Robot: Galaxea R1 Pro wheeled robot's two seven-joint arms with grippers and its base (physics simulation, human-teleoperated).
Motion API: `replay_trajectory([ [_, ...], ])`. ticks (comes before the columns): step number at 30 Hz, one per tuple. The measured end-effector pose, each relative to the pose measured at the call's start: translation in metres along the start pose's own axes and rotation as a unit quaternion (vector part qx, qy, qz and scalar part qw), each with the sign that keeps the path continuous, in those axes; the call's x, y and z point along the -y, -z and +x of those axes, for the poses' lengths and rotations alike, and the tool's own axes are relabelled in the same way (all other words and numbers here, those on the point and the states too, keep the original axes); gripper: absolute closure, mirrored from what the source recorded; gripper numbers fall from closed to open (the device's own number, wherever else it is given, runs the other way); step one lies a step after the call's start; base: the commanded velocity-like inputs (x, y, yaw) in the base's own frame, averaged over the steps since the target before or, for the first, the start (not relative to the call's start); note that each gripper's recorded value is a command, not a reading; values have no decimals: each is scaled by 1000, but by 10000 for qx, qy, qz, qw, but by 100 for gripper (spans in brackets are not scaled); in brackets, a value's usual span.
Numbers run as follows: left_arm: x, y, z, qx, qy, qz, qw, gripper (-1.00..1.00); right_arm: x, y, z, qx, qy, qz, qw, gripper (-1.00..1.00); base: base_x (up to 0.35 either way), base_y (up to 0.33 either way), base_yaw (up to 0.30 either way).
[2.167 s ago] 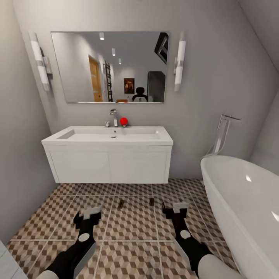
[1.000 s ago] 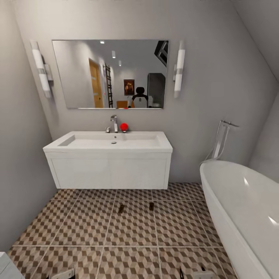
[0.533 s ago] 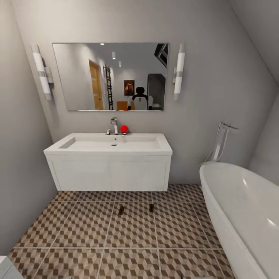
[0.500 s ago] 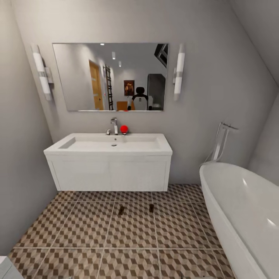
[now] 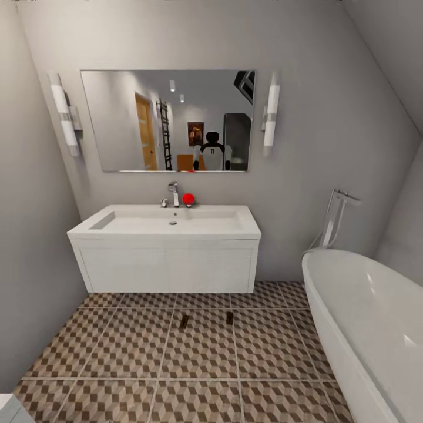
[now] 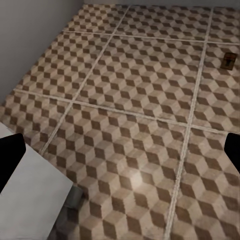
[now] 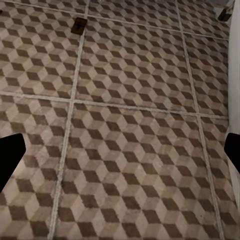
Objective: Take the four mousetraps from the cabinet in the bathroom and place them on the bathroom floor. Make sure all four end up on the same floor surface, and ensure that at least two of them are either under or directly next to the same bathroom sink.
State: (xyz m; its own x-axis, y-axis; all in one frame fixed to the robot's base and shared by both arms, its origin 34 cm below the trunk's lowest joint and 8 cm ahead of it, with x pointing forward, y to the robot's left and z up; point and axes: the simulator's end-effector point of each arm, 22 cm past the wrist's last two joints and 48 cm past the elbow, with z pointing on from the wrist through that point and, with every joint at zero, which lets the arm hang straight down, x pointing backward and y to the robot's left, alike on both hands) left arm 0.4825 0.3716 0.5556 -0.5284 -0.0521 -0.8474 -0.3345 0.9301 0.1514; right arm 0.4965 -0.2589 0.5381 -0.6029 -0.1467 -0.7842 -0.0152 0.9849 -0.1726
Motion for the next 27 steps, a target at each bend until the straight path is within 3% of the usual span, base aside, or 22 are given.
replay_trajectory([
  [10, 0, 10, 9, -554, -110, 18, 9984, -100, 3, 10, -14, -6, 10, -7, 10000, -100, 0, 0, 0],
  [27, -4, 24, -10, -654, -131, 21, 9978, -100, 7, 26, -37, 17, 50, -28, 10000, -100, 0, 0, 0],
])
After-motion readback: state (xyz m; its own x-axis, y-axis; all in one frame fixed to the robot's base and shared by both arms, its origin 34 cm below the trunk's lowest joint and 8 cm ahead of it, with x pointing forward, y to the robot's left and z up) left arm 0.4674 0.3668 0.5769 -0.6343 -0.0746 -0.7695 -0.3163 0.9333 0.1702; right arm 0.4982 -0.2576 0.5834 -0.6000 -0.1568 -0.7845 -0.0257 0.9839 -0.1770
